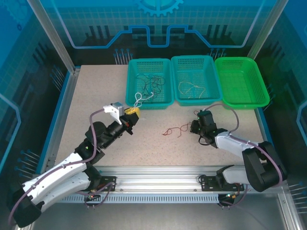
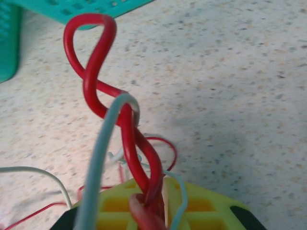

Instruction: Untangle the cables

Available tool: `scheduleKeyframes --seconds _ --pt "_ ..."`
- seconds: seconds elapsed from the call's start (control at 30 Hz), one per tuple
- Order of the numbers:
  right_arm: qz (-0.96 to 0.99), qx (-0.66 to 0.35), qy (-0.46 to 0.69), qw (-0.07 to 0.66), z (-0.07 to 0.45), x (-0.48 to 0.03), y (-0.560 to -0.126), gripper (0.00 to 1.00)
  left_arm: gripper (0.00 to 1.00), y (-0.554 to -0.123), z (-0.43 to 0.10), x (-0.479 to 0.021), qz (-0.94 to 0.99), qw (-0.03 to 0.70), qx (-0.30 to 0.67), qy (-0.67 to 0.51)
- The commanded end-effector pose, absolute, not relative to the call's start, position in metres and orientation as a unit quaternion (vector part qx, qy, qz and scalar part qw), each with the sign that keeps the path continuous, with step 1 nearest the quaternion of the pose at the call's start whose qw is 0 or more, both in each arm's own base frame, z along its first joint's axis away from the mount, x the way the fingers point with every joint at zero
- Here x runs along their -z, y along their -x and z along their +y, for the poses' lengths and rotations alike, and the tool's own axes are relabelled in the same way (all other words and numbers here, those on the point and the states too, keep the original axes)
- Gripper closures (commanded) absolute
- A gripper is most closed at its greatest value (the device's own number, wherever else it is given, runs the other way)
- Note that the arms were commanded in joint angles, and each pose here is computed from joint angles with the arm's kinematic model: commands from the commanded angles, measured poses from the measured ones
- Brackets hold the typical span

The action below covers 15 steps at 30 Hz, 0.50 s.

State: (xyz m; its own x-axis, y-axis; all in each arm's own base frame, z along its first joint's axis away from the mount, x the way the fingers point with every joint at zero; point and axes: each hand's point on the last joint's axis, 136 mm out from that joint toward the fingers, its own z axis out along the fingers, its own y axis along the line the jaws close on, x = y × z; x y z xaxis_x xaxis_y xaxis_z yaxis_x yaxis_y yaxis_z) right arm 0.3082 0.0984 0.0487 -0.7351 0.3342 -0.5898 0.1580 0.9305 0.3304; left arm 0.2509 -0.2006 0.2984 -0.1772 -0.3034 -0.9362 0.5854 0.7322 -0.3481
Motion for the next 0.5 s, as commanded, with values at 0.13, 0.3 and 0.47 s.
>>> scheduleKeyframes --seconds 0.13,0.3,0.47 --pt "0.898 -0.211 -0.088 0.375 0.123 -0.11 -0.31 0.37 1.0 -0.253 -0.199 -0.271 0.711 0.604 0.349 -0.089" --pt "0.875 -0.221 -0.089 0.421 0.114 -0.159 -0.3 0.18 1.0 -0.255 -0.218 -0.293 0.687 0.611 0.373 -0.123" --pt "0.857 -0.256 -0.069 0.443 0.12 -0.201 -0.287 0.01 1.0 -0.278 -0.25 -0.313 0.673 0.615 0.38 -0.158"
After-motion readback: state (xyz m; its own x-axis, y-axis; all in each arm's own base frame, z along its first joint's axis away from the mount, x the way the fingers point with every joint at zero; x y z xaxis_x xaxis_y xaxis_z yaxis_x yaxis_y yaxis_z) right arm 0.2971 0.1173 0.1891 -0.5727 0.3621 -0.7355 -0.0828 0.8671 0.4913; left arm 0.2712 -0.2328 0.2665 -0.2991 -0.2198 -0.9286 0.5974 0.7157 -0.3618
